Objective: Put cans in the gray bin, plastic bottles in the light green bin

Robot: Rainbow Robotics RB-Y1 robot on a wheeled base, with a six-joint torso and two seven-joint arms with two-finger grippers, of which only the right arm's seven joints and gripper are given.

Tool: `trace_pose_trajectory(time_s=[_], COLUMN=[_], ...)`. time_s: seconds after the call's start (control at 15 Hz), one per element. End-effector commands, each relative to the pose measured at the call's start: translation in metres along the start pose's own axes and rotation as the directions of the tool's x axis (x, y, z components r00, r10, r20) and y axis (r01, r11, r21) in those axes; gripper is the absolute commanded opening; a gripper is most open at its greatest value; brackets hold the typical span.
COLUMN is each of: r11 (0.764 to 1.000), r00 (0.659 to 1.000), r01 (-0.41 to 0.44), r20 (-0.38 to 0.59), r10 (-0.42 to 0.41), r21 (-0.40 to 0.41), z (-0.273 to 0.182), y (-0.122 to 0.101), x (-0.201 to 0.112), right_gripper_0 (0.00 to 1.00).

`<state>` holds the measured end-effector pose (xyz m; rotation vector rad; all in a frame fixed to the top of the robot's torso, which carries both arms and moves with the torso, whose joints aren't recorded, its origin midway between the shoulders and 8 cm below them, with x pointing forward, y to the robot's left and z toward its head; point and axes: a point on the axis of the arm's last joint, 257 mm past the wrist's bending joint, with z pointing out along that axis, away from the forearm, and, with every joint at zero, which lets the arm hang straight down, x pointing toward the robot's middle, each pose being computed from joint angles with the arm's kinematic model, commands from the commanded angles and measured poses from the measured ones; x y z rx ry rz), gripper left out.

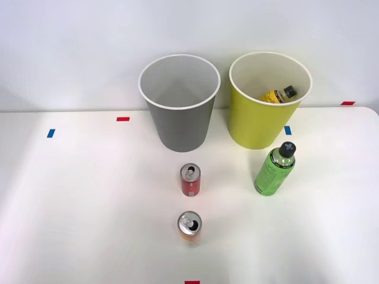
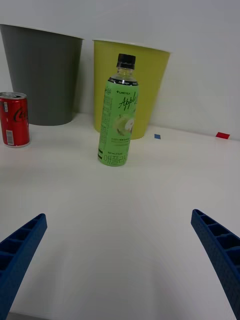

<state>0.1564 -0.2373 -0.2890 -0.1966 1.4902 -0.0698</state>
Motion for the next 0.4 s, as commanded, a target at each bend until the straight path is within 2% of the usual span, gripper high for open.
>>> trace_pose_trajectory(time_s=[0.07, 0.4], r11=[1.0, 1.0], r00=[1.0, 1.0], r01=[0.0, 0.0], r20=[0.0, 0.0], r10=[0.0, 0.0], r21=[0.0, 0.0], z=[0.0, 0.0], y=[0.0, 0.0], x=[0.0, 0.0], right_gripper_0=[1.0, 1.0])
